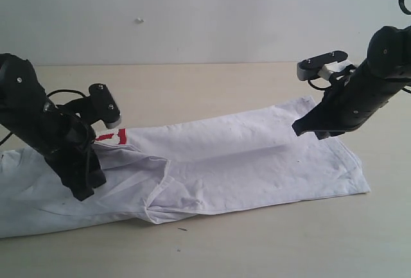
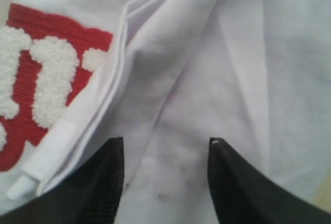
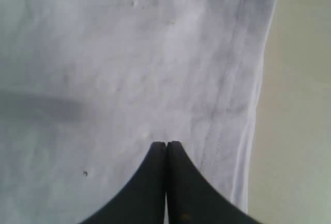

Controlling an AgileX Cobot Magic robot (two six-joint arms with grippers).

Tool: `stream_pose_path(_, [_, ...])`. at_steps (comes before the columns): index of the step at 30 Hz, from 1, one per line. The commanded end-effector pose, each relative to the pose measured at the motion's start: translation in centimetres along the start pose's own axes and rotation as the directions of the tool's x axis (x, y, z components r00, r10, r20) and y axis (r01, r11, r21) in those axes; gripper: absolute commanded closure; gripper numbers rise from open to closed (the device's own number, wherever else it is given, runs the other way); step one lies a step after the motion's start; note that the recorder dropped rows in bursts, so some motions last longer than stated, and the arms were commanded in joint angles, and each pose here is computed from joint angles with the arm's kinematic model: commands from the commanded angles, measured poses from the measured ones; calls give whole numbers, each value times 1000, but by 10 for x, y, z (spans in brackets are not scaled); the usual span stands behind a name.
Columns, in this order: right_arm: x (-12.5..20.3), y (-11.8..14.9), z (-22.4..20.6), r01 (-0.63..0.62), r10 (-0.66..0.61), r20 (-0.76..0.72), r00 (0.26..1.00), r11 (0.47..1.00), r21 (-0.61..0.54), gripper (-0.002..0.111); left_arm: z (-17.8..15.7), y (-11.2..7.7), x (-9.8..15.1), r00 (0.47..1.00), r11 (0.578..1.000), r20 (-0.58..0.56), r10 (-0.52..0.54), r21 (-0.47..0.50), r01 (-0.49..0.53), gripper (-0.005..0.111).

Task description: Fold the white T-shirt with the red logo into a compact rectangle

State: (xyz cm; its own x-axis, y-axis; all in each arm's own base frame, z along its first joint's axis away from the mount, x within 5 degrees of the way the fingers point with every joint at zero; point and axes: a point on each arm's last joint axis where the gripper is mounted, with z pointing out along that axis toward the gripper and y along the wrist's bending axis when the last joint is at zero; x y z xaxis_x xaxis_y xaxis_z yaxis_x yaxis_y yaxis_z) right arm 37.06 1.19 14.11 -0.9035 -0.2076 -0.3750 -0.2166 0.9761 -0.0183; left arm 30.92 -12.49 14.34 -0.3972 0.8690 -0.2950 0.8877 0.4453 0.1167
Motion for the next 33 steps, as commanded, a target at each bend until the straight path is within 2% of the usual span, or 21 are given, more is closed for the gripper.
stream_pose_path(1, [-2,0,-3,6,-6,8,1000,1000,0,108,6,5,-2,1000,999,22,8,-42,-7,57])
stream_pose_path(6, [-2,0,-3,4,-4,6,1000,1000,-1,108,25,7,0,1000,999,12,-4,-49,5,59])
stream_pose_path(8, [-2,0,-3,4,-4,6,1000,1000,-1,108,29,9,0,1000,998,20,-10,-64,11,69])
stream_pose_path(13, [-2,0,-3,4,-4,8,1000,1000,0,108,28,11,-2,999,996,40,-16,-88,19,106])
stream_pose_path(23, [-2,0,-3,4,-4,10,1000,1000,1,108,17,18,-9,994,985,110,-16,-170,35,107])
stream_pose_path(27, [-3,0,-3,4,-4,17,1000,1000,3,108,5,23,-14,987,973,162,-7,-228,45,107])
stream_pose_path(33, [-3,0,-3,4,-4,17,1000,1000,3,108,5,30,-19,975,951,222,-14,-298,82,106])
